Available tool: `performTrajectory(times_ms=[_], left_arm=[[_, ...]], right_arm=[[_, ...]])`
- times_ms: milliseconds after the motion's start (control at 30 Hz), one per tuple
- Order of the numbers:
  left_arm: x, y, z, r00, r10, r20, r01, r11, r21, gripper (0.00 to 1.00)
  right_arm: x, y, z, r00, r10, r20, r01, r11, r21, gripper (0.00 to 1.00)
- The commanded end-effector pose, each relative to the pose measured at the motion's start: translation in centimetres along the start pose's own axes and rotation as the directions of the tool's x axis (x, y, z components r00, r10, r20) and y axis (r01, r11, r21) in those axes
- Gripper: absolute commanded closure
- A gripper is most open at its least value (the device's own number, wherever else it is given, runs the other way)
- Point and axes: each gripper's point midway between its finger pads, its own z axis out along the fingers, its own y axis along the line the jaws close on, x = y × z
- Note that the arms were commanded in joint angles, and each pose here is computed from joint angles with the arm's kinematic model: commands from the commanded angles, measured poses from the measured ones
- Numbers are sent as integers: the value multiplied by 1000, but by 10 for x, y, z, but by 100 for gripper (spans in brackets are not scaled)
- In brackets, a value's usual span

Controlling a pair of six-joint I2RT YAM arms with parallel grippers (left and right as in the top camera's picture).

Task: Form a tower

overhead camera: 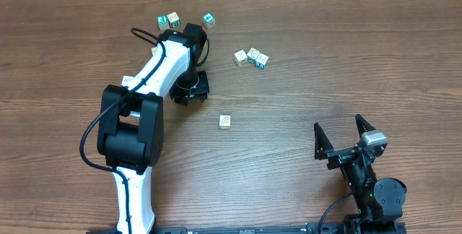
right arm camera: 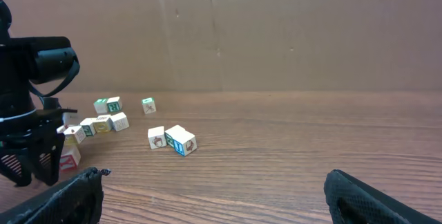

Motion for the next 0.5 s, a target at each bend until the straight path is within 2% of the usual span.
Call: performTrajectory(times_ms=[0,67,100,133,167,300,467], left_arm=[[-1,-1,8,1000,27,-14,-27,1000,14,49],[-9,-3,8,1000,24,17,-25,999,28,37],[-14,-5,7,999,23,35,-25,999,37,26],[-18,-7,7,998,24,55,-26,999,45,22],[-23,-9,7,997,24,73,-28,998,54,25],[-38,-16,5,991,22,136,-33,996,79,46],[-46,-18,3,986,-8,164,-7,996,91,50]], right_arm=[[2,-1,0,1000,-4,3,4,1000,2,0],[2,-1,0,1000,-4,3,4,1000,2,0],[2,-1,0,1000,-4,3,4,1000,2,0],[2,-1,0,1000,-4,3,4,1000,2,0],[2,-1,0,1000,-4,3,4,1000,2,0],[2,-1,0,1000,-4,3,4,1000,2,0],[2,-1,0,1000,-4,3,4,1000,2,0]])
